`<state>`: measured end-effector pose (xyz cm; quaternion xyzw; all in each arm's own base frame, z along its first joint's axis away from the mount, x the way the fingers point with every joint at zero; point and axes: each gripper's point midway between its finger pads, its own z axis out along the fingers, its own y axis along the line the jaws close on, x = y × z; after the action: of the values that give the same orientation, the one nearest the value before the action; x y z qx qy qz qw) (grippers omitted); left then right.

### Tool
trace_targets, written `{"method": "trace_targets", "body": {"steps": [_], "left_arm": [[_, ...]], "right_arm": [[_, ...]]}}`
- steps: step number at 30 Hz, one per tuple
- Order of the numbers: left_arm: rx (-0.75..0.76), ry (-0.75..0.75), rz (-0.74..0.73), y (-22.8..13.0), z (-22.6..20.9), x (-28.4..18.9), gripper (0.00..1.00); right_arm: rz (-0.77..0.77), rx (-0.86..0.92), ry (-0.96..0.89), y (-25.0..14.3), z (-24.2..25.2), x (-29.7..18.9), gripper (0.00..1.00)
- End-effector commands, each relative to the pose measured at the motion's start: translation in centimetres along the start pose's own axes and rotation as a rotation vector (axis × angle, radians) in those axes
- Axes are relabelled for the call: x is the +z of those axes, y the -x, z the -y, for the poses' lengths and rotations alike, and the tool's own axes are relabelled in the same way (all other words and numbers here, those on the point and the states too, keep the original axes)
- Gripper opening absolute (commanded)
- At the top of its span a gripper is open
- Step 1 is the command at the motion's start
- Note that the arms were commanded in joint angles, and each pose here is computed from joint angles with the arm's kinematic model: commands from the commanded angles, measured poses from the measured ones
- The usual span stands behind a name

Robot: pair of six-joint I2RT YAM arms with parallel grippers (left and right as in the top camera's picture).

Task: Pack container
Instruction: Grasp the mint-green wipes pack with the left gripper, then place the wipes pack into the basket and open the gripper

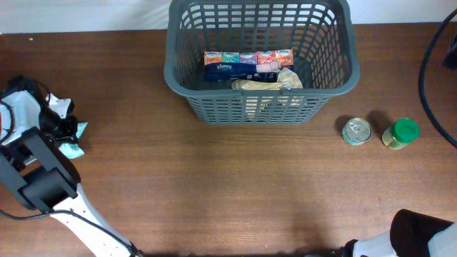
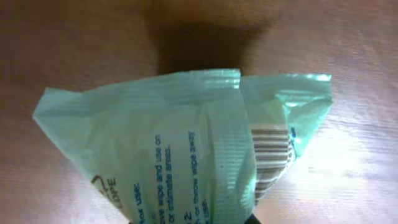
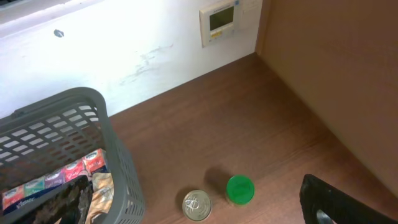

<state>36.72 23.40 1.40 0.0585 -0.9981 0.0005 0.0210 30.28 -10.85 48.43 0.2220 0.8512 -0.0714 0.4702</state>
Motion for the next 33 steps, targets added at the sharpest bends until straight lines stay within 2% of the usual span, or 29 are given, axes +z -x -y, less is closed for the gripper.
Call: {"method": "trace_targets", "body": {"steps": [1, 6, 8, 11, 12, 16, 21, 24, 26, 29, 33], "left_arm": [[0.003, 0.002, 0.133, 4.1, 1.2, -5.5, 0.02], [0.166, 0.070, 0.390, 8.7, 5.5, -17.7, 0.02], [0.349, 0.137, 0.551, 9.8, 10.0, -24.9, 0.02], [0.559, 0.205, 0.714, 10.0, 15.6, -31.1, 0.02], [0.691, 0.247, 0.802, 9.9, 19.0, -34.0, 0.02], [1.065, 0.333, 0.978, 8.3, 29.1, -38.9, 0.02], [1.344, 0.318, 1.044, 6.5, 38.8, -38.8, 0.02], [1.490, 0.281, 1.017, 5.6, 44.1, -36.2, 0.02], [1.568, 0.243, 0.951, 5.6, 47.1, -32.8, 0.02], [1.608, 0.190, 0.824, 6.2, 48.8, -27.3, 0.02], [1.544, 0.118, 0.622, 6.8, 48.7, -19.7, 0.02]], "right_arm": [[0.006, 0.010, -0.016, 0.1, 0.4, 0.0, 0.99], [0.006, 0.010, -0.016, 0.2, 0.3, 0.0, 0.99], [0.006, 0.010, -0.016, 0.2, 0.3, 0.0, 0.99], [0.006, 0.010, -0.016, 0.1, 0.4, 0.0, 0.99], [0.006, 0.010, -0.016, 0.2, 0.3, 0.0, 0.99], [0.006, 0.010, -0.016, 0.2, 0.3, 0.0, 0.99], [0.006, 0.010, -0.016, 0.2, 0.3, 0.0, 0.99], [0.006, 0.010, -0.016, 0.2, 0.3, 0.0, 0.99], [0.006, 0.010, -0.016, 0.2, 0.3, 0.0, 0.99], [0.006, 0.010, -0.016, 0.2, 0.3, 0.0, 0.99], [0.006, 0.010, -0.016, 0.2, 0.3, 0.0, 0.99]]}}
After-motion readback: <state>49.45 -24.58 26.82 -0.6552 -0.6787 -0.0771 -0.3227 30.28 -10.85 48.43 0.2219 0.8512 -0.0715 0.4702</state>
